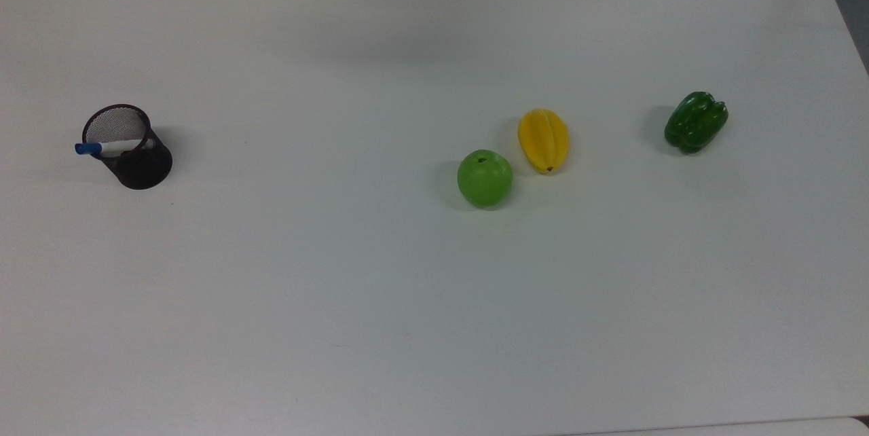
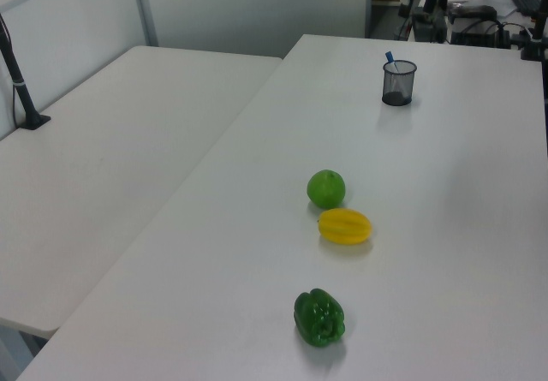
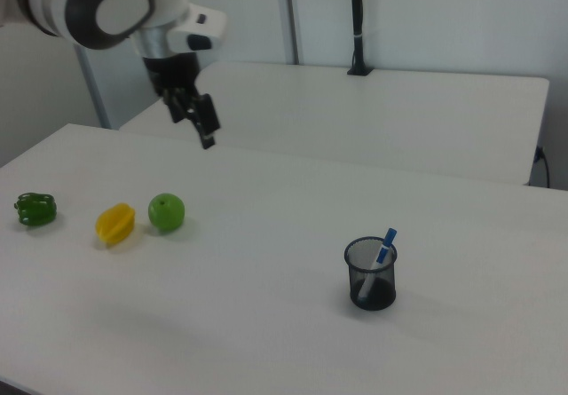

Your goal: Place marker

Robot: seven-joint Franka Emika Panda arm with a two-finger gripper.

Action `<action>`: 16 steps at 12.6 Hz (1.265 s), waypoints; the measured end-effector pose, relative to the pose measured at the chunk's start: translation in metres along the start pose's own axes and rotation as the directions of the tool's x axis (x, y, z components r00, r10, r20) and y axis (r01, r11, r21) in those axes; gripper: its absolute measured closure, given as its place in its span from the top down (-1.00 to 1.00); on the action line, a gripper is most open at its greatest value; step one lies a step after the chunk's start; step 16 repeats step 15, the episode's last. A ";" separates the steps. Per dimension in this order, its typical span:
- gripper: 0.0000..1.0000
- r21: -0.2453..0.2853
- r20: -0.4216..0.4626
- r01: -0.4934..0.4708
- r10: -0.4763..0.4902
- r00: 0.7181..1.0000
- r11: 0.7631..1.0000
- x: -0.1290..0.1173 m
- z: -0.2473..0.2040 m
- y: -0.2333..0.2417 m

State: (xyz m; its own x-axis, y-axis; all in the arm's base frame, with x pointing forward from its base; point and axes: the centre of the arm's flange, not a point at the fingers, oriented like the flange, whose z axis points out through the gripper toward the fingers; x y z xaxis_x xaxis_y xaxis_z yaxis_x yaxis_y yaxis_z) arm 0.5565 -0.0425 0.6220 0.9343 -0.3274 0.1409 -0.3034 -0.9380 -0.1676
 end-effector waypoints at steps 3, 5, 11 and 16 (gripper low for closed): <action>1.00 -0.008 0.052 0.078 -0.077 0.996 0.997 -0.020 0.007 -0.046; 1.00 -0.026 0.076 0.143 -0.140 0.987 0.989 -0.032 0.012 -0.068; 1.00 -0.082 0.120 0.386 -0.375 0.919 0.919 -0.033 0.031 -0.070; 1.00 -0.090 0.129 0.403 -0.391 0.911 0.911 -0.029 0.035 -0.063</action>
